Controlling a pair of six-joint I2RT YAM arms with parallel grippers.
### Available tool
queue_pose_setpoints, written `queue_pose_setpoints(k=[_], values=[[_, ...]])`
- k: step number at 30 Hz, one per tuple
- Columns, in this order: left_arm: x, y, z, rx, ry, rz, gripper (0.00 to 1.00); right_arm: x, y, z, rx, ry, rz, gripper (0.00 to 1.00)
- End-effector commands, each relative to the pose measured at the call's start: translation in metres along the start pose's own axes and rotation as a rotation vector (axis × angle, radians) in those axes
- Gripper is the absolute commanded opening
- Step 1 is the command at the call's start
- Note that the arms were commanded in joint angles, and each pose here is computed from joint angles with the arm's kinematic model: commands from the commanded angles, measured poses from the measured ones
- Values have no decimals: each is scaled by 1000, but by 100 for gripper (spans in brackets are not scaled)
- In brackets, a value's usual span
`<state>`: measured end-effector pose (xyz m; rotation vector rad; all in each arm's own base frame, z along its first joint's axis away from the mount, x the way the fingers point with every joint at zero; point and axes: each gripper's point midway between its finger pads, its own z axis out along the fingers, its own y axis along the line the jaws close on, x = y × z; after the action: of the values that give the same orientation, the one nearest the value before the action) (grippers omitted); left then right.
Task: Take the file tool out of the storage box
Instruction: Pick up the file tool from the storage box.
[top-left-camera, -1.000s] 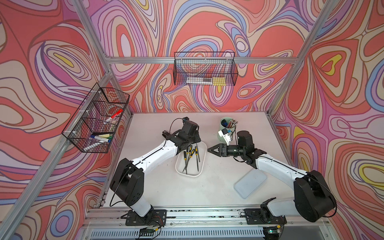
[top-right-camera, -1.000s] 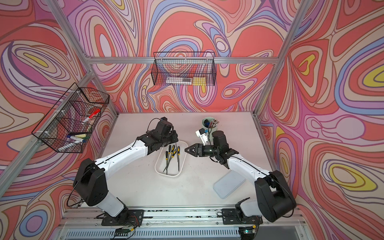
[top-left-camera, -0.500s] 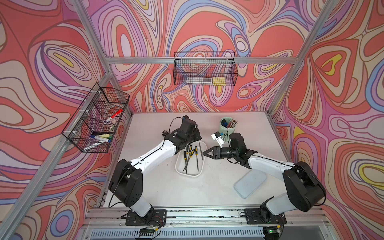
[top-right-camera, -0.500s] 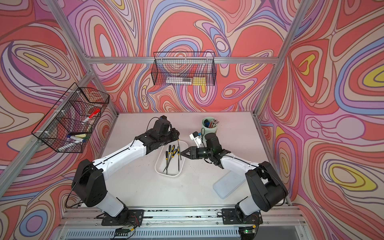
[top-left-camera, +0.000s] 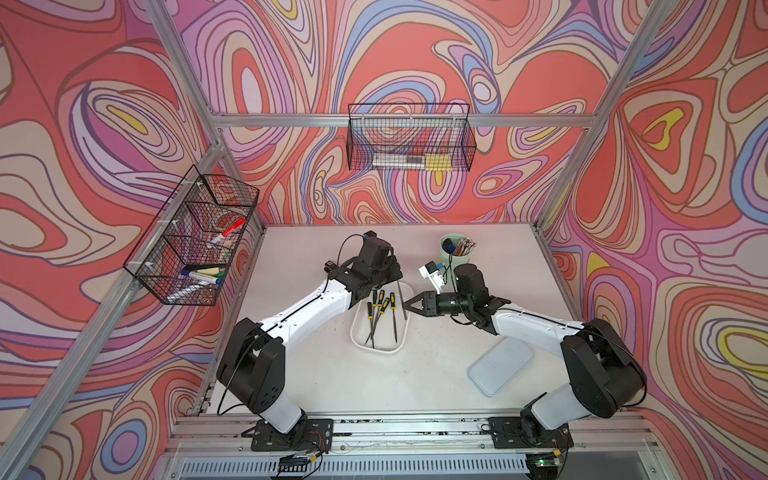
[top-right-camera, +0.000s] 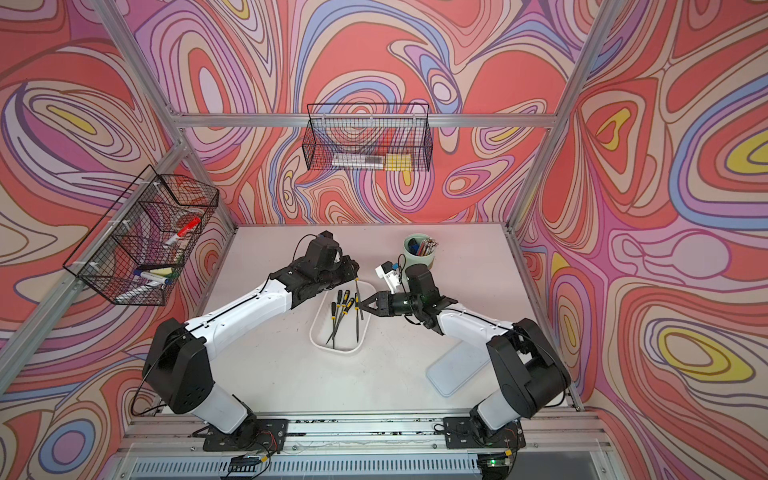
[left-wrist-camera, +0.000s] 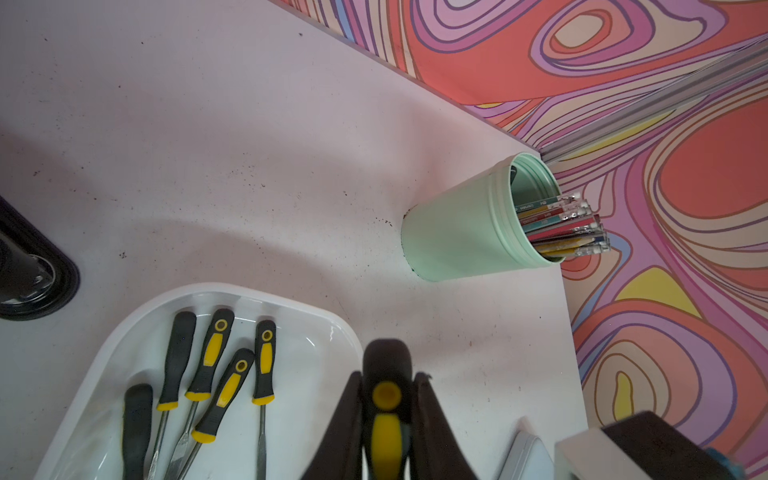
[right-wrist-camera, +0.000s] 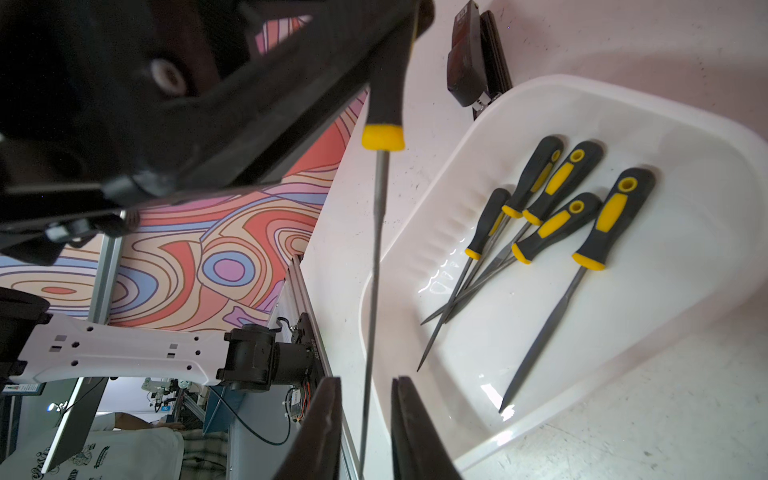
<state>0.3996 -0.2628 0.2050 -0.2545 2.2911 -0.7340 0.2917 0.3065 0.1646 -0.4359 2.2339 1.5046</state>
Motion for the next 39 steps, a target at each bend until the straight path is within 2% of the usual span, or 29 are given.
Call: queue_pose_setpoints(k=[1, 5, 13, 21, 24, 28, 29, 35, 37, 39], values=[[-11, -7, -9, 40, -32, -10, 9, -7, 5, 6, -9, -7, -33, 20], [-10, -5, -9, 40, -32, -14, 9, -7, 4, 9, -10, -1, -31, 11], [-11, -6, -8, 60, -32, -22, 9, -8, 4, 11, -13, 0, -30, 1], [-14, -8, -12, 86, -39, -32, 11, -8, 0, 14, -6, -5, -20, 0], [-14, -9, -13, 99, -33, -28, 23, -10, -2, 13, 11, -14, -23, 0], [-17, -8, -14, 104, -30, -23, 31, -13, -6, 12, 47, -23, -31, 0], [-18, -8, -14, 108, -29, -20, 36, -15, -7, 11, 60, -29, -36, 0], [-28, -6, -22, 112, -32, 14, 84, -18, -26, -2, 232, -54, -42, 0], [-32, -5, -28, 98, -31, 55, 95, -17, -33, -11, 308, -57, -43, 0], [-33, -2, -34, 75, -19, 107, 99, -14, -44, -22, 406, -52, -39, 0]])
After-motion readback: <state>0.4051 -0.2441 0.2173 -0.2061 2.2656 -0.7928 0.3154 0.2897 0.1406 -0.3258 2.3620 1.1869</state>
